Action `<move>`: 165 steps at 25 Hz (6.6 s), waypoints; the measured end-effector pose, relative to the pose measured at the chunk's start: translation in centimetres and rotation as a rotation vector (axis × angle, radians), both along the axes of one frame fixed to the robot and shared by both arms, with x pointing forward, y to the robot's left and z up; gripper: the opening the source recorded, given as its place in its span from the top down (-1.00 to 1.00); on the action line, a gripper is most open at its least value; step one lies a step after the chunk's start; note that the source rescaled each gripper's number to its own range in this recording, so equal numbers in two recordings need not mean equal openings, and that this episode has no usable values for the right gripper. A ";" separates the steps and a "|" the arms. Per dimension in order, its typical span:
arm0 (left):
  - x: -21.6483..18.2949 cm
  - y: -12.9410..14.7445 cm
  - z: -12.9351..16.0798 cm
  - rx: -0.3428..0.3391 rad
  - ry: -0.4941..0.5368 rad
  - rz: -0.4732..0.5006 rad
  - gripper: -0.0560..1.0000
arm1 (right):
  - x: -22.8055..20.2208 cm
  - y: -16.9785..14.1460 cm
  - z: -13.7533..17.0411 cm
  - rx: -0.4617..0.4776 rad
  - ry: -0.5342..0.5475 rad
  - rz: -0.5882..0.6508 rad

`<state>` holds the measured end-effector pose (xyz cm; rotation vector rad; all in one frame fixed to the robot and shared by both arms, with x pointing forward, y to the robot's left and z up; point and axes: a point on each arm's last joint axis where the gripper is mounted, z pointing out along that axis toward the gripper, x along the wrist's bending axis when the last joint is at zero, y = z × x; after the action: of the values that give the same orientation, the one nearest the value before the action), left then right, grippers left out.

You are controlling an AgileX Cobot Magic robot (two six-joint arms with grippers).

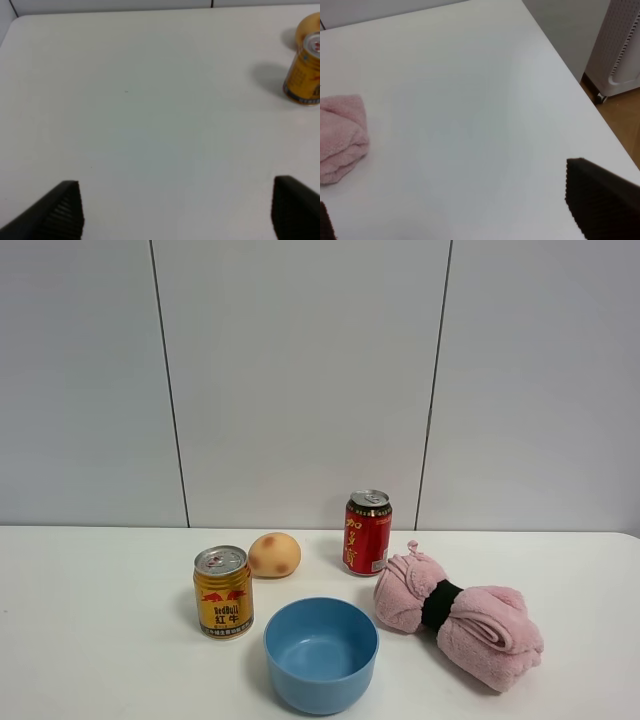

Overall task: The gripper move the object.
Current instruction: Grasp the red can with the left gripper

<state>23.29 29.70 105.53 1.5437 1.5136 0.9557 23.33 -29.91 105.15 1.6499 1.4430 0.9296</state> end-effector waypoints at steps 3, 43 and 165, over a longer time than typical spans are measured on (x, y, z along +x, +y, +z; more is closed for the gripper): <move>0.0 0.0 0.0 0.000 0.000 0.000 0.31 | 0.0 0.0 0.0 0.000 0.000 0.000; 15.3 -4.2 22.8 0.027 -0.360 -0.577 0.31 | 0.0 0.0 0.0 0.000 0.000 0.000; 47.1 -32.7 -15.2 0.200 0.197 -0.830 -1.00 | 0.0 0.0 0.0 0.000 -0.001 0.000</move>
<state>70.41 -2.96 90.28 2.1910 0.7508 0.4758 23.33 -29.91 105.15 1.6493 1.4425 0.9301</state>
